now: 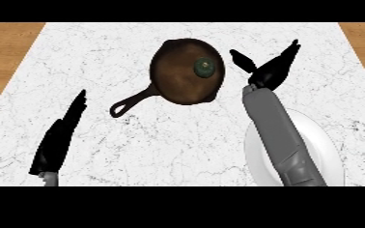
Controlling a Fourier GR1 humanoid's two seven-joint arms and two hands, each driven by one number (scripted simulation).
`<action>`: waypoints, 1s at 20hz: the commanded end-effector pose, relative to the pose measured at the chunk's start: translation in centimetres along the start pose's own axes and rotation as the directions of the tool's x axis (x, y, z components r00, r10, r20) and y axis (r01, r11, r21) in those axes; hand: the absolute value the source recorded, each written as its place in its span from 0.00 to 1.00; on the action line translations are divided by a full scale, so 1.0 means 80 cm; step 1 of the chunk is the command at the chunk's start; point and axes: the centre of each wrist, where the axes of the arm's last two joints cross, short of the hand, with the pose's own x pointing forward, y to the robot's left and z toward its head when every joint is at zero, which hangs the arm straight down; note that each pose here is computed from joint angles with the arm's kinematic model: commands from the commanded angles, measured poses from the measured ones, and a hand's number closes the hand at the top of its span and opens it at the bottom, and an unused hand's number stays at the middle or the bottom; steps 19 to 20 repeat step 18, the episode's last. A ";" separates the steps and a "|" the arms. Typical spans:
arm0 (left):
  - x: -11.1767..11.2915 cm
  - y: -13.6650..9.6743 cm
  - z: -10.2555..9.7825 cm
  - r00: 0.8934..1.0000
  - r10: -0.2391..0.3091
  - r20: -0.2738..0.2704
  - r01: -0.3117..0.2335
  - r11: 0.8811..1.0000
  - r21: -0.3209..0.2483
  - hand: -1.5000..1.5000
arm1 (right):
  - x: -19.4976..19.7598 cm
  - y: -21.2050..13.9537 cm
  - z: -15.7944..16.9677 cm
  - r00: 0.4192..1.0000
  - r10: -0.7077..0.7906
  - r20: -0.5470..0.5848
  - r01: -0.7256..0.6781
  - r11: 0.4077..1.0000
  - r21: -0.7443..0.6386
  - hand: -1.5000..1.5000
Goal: Pick the squash from the plate and place it in the pan
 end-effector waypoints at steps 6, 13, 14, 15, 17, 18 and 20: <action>-0.017 0.022 0.018 0.999 -0.001 -0.044 0.003 0.999 0.046 0.50 | -0.080 -0.088 0.033 0.998 -0.013 0.060 0.015 0.999 -0.041 0.00; -0.009 0.015 0.008 1.000 -0.008 -0.025 0.009 0.999 0.049 0.50 | -0.112 -0.208 0.062 0.997 0.007 0.071 -0.005 0.999 -0.032 0.00; -0.018 0.022 0.034 1.000 0.000 -0.029 0.001 0.999 0.032 0.50 | -0.106 -0.221 0.051 0.998 0.011 0.061 -0.007 0.998 -0.056 0.00; -0.002 0.018 -0.006 1.000 0.009 -0.015 -0.009 0.999 0.042 0.50 | -0.108 -0.236 0.073 0.997 0.001 0.072 0.001 0.999 -0.033 0.00; -0.020 0.015 0.017 0.999 0.023 -0.028 -0.022 0.999 0.044 0.50 | -0.093 -0.270 0.068 0.998 -0.001 0.070 0.003 1.000 -0.030 0.00; -0.008 0.032 -0.004 1.000 -0.003 -0.026 0.004 0.999 0.036 0.50 | -0.092 -0.275 0.071 0.998 0.003 0.068 -0.002 1.000 -0.018 0.00; -0.008 0.032 -0.004 1.000 -0.003 -0.026 0.004 0.999 0.036 0.50 | -0.092 -0.275 0.071 0.998 0.003 0.068 -0.002 1.000 -0.018 0.00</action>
